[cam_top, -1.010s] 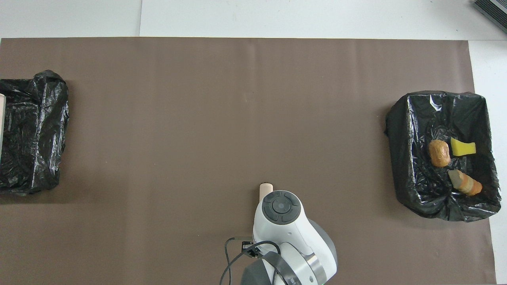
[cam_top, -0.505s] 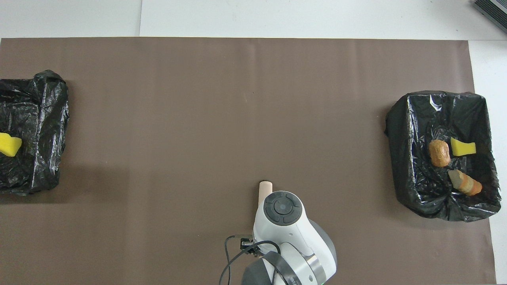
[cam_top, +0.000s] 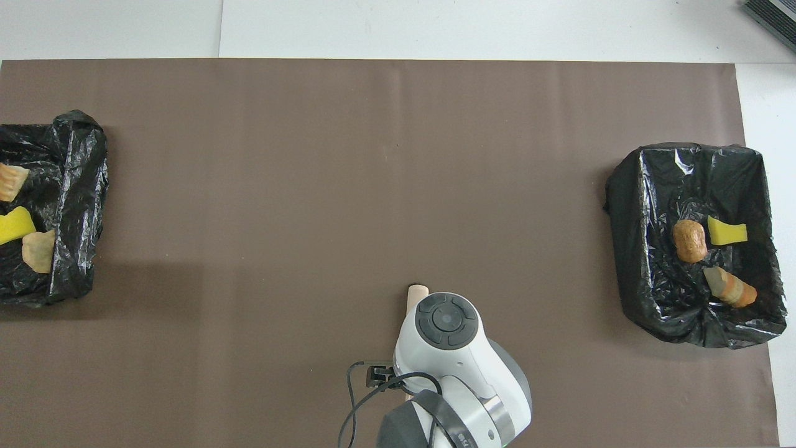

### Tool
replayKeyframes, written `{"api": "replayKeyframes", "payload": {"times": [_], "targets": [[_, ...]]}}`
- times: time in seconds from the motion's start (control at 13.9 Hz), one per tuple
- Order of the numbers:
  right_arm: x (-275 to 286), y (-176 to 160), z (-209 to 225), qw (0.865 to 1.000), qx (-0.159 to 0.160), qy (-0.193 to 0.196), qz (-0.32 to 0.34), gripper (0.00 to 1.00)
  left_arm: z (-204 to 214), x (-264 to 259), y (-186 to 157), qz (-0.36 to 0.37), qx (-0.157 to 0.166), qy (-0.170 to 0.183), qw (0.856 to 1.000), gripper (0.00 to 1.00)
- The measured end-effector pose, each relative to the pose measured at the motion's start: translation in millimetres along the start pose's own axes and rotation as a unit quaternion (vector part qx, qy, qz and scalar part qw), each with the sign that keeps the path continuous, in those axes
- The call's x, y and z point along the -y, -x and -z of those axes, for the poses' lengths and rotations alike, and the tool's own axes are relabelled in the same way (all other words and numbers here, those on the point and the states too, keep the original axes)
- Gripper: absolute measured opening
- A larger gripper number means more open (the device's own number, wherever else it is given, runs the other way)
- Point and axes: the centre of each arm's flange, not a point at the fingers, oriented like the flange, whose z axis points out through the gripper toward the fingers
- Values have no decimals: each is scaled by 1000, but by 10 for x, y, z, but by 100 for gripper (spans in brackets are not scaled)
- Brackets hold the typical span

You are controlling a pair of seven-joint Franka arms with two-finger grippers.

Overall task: Sweep and dump trash in bin
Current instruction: 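Tip the dustpan with the left gripper into the bin near it, then lower the brush onto the table with the right gripper and release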

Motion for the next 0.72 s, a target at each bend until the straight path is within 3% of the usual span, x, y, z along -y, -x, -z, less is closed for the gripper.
{"api": "replayKeyframes", "payload": {"times": [0.22, 0.36, 0.58, 0.72], "targets": [[-224, -243, 501, 999, -37, -15, -20, 100, 202, 14, 114, -1, 31, 5, 999, 32], [-430, -325, 876, 998, -51, -11, -34, 100, 418, 74, 294, 19, 31, -5, 999, 32], [-618, -326, 1373, 995, -87, -1, -40, 100, 826, 150, 483, 63, -37, -8, 997, 32], [-778, -339, 1662, 992, -117, 4, -44, 100, 1112, 209, 320, 73, -105, -8, 992, 32]]}}
